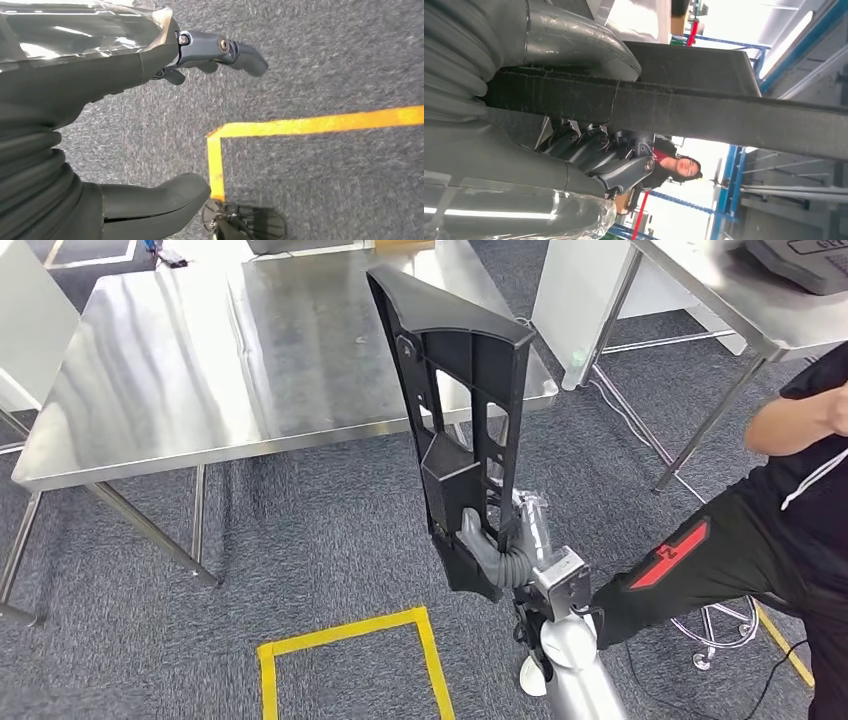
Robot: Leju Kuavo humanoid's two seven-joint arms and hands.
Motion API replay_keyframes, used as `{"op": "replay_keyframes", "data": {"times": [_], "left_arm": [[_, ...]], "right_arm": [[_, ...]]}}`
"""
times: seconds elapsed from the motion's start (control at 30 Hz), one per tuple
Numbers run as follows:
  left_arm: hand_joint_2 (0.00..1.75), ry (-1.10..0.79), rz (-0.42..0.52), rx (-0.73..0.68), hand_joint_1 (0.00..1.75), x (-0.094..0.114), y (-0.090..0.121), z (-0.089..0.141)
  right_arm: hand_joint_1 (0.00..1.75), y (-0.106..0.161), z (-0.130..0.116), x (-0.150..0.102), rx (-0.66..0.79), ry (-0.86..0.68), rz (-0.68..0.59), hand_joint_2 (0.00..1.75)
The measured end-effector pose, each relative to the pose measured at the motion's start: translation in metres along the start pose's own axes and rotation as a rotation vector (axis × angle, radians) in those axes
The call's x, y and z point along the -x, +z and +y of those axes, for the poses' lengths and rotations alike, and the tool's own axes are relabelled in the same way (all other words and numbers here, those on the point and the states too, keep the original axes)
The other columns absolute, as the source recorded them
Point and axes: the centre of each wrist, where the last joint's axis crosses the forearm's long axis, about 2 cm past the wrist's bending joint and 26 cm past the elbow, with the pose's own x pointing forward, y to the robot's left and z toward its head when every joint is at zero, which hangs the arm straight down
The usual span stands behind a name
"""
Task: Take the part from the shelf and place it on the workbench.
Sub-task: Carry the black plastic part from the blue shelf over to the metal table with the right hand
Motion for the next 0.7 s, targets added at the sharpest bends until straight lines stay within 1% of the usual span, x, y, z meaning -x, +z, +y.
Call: {"op": "replay_keyframes", "data": {"times": [0.33, 0.57, 0.7], "left_arm": [[1.75, 0.001, 0.014, 0.011, 0.0, -0.0004, 0.0013, -0.0057], [1.75, 0.0, 0.009, 0.013, 0.0, -0.0025, 0.0005, -0.0063], [1.75, 0.001, 0.011, 0.018, 0.0, -0.0003, 0.0016, -0.0069]], "right_arm": [[1.75, 0.0012, -0.0007, 0.0004, -0.001, 0.001, 0.007, 1.75], [1.75, 0.0023, -0.0013, 0.0006, 0.005, 0.002, 0.01, 1.75], [1.75, 0.0044, -0.0011, 0.0009, 0.007, 0.001, 0.016, 1.75]]}}
